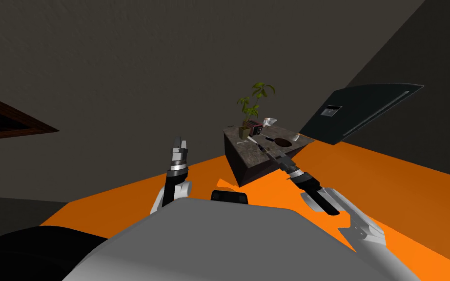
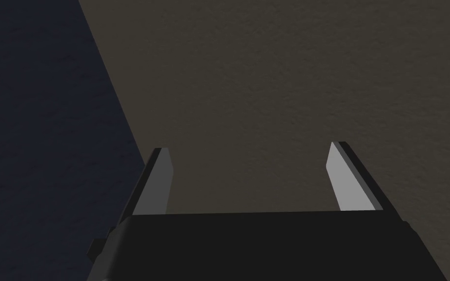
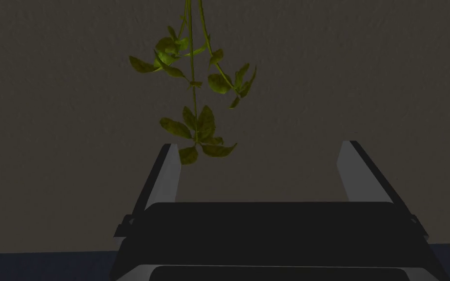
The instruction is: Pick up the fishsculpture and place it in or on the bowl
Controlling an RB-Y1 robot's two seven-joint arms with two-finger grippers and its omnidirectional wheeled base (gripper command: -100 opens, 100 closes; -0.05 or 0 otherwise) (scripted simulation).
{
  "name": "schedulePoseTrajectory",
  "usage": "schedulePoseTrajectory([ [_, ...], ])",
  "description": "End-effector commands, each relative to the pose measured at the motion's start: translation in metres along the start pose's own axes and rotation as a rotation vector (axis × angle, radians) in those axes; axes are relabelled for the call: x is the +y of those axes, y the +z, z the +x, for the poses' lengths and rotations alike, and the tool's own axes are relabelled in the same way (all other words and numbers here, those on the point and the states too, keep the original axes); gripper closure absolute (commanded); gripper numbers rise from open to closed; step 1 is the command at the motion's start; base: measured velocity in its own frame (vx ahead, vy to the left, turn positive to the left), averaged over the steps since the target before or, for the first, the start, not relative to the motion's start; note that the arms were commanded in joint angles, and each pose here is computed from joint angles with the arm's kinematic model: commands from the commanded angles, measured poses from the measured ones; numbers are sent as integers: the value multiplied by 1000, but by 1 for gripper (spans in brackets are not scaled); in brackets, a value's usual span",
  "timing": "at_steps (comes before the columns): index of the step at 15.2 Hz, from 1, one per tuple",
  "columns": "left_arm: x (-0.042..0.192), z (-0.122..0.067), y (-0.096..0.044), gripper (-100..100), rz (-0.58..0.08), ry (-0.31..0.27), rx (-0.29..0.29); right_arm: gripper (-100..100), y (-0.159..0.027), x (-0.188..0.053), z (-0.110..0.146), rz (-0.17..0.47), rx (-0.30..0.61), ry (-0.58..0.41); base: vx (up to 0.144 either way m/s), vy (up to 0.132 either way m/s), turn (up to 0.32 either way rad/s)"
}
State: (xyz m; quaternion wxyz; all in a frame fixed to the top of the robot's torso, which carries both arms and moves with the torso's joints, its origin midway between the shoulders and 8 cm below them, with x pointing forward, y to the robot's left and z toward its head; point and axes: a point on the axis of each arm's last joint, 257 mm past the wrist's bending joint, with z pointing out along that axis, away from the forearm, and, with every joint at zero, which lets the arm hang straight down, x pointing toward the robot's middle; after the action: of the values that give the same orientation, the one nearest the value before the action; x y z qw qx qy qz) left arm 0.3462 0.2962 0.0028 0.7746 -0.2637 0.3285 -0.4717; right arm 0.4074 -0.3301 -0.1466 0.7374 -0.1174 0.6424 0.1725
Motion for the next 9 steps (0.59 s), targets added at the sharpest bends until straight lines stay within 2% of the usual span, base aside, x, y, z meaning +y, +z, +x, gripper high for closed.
schedulePoseTrajectory([
  [1, 0, 0, 0, 0, 0, 0, 0, -100, -3, -10, 9, 10, 34, -63, 18, 49, 44],
  [2, 0, 0, 0, 0, 0, 0, 0, -100, -6, -23, 18, 23, 74, -134, 20, 58, 55],
  [3, 0, 0, 0, 0, 0, 0, 0, -100, -6, -23, 18, 23, 74, -134, 24, 55, 48],
  [4, 0, 0, 0, 0, 0, 0, 0, -100, -8, -36, 28, 35, 113, -204, 25, 55, 47],
  [5, 0, 0, 0, 0, 0, 0, 0, -100, -8, -36, 28, 35, 113, -204, 22, 51, 25],
  [6, 0, 0, 0, 0, 0, 0, 0, -100, -11, -49, 36, 48, 151, -270, 27, 53, 41],
  [7, 0, 0, 0, 0, 0, 0, 0, -100, -11, -49, 36, 48, 151, -270, 27, 50, 33],
  [8, 0, 0, 0, 0, 0, 0, 0, -100, -14, -61, 43, 59, 187, -335, 32, 56, 36],
  [9, 0, 0, 0, 0, 0, 0, 0, -100, -15, -62, 44, 61, 189, -334, 38, 51, 30],
])
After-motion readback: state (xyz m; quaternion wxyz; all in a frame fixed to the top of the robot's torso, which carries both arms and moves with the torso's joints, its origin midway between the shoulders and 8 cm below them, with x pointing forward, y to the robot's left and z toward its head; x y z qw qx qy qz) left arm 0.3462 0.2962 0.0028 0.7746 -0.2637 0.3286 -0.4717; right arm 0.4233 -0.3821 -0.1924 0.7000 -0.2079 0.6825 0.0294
